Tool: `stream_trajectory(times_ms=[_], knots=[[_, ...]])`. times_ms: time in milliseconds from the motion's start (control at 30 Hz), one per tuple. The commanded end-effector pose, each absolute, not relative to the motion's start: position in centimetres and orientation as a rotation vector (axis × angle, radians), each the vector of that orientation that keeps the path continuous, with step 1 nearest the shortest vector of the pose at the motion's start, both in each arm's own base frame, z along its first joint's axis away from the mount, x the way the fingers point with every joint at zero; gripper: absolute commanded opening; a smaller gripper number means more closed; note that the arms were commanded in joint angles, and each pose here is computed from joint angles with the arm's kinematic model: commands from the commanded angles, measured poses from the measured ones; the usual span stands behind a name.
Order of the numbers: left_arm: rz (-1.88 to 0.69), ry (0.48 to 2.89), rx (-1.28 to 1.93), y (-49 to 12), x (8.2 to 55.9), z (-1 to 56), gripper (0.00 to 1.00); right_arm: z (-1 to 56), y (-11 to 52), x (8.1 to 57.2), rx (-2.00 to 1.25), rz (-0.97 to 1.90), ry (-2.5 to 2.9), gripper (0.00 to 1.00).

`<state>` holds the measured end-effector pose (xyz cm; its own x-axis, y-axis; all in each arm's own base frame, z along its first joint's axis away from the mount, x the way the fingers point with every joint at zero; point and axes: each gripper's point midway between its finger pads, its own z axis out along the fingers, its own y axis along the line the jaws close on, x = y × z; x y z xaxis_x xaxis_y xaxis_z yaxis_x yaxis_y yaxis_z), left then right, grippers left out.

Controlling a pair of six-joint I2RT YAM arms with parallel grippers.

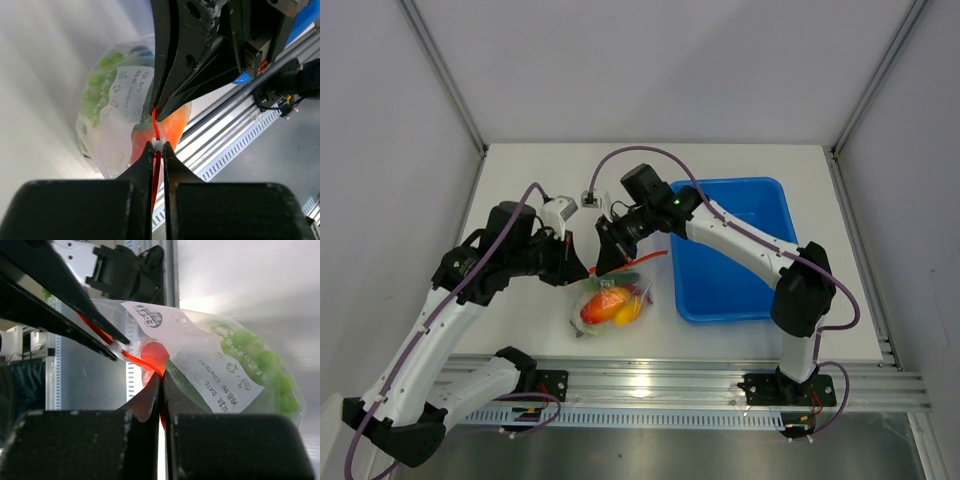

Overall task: Place the food in the zip-top bag and seal the zipper
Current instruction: Zip the zipper food storage bag at the center of the board.

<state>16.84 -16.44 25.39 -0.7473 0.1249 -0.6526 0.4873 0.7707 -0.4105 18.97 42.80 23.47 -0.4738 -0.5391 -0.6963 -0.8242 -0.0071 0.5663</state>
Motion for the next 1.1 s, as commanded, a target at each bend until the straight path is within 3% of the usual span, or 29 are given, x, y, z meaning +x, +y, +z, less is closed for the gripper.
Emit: stream_trajectory(times_ms=[0, 233, 500, 767, 800, 833, 1067], knots=[[-0.754, 2.249, 0.392, -15.7, 16.9, 28.3, 0.0, 22.3, 41.7, 21.9, -1.315, 1.285, 2.064, 0.0], [-0.644, 2.291, 0.249, -13.3, 16.0, 27.4, 0.01, 22.3, 40.5, 24.0, -1.222, 1.214, 2.087, 0.0], [-0.675, 2.239, 0.166, -12.8, 15.3, 27.6, 0.01, 22.8, 41.0, 23.1, -1.252, 1.251, 2.05, 0.0], [-0.719, 2.233, 0.212, -14.0, 15.9, 28.3, 0.66, 22.7, 42.8, 22.6, -1.302, 1.263, 2.033, 0.0], [-0.705, 2.226, 0.203, -13.7, 16.1, 28.6, 0.86, 22.7, 42.9, 22.8, -1.298, 1.261, 2.034, 0.0], [-0.682, 2.231, 0.187, -13.3, 16.0, 28.7, 0.99, 22.6, 43.3, 23.1, -1.298, 1.262, 2.031, 0.0], [-0.498, 2.153, 0.113, -10.0, 16.3, 30.6, 1.0, 21.6, 46.1, 26.0, -1.281, 1.257, 2.005, 0.0]])
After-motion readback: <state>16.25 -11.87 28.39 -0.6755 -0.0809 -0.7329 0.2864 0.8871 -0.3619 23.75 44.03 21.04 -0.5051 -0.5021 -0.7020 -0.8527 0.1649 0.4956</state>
